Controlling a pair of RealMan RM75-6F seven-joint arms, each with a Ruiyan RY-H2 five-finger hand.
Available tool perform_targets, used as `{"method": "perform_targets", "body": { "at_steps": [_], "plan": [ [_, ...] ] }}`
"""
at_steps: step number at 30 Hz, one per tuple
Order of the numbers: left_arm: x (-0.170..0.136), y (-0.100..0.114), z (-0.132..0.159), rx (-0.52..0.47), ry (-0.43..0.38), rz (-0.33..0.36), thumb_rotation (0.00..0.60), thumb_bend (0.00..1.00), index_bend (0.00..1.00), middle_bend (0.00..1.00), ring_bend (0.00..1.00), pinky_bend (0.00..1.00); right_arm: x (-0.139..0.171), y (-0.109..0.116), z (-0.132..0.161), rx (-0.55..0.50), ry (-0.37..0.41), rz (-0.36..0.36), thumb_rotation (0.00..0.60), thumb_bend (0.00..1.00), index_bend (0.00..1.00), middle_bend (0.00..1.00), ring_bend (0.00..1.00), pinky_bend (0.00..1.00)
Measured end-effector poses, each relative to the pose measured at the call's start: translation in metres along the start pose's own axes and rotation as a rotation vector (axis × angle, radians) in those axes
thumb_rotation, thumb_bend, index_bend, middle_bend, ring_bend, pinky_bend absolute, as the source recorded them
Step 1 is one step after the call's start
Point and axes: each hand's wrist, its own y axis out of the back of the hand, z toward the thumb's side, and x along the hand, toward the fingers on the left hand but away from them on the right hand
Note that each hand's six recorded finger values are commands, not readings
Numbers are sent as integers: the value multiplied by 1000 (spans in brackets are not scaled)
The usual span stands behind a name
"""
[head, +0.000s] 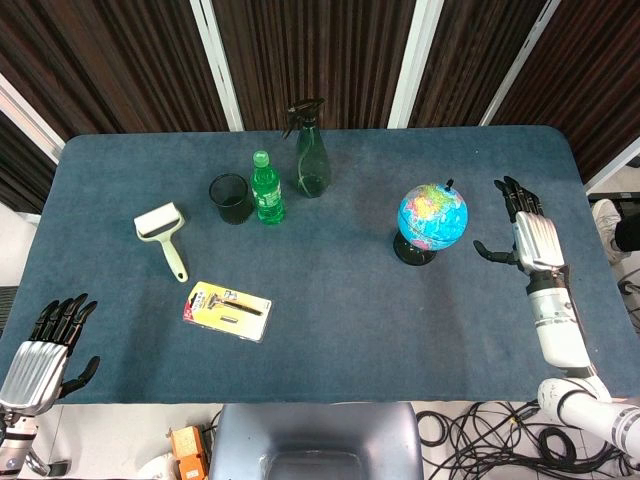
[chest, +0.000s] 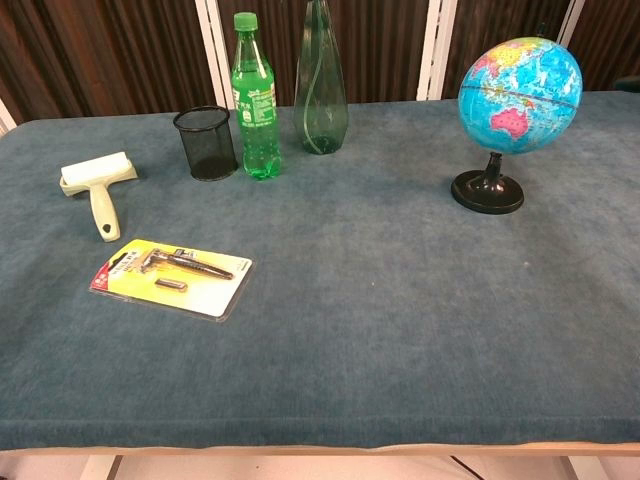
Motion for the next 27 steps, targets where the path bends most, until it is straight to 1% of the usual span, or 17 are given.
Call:
{"method": "perform_targets", "body": {
  "at_steps": [4, 9, 15, 27],
  "plan": [
    [-1, -1, 0, 0, 0, -5, 600, 362, 0, 0, 0, 37, 0, -2, 2, -18, 4, 7, 600, 178, 0, 0, 0, 0],
    [0, -2, 1, 7, 3, -5, 600, 361, 0, 0, 0, 37, -5, -6, 23, -66, 45, 11, 600, 178, 0, 0, 0, 0],
    [4, -4, 1, 6, 7, -15, 600, 362, 0, 0, 0, 38, -12, -11, 37, -71, 56, 26, 600, 178, 0, 0, 0, 0],
    [8, -5, 0, 5, 16, -27, 600, 359, 0, 0, 0, 41, -22, -18, 35, -72, 28, 32, 600, 178, 0, 0, 0, 0]
  ]
}}
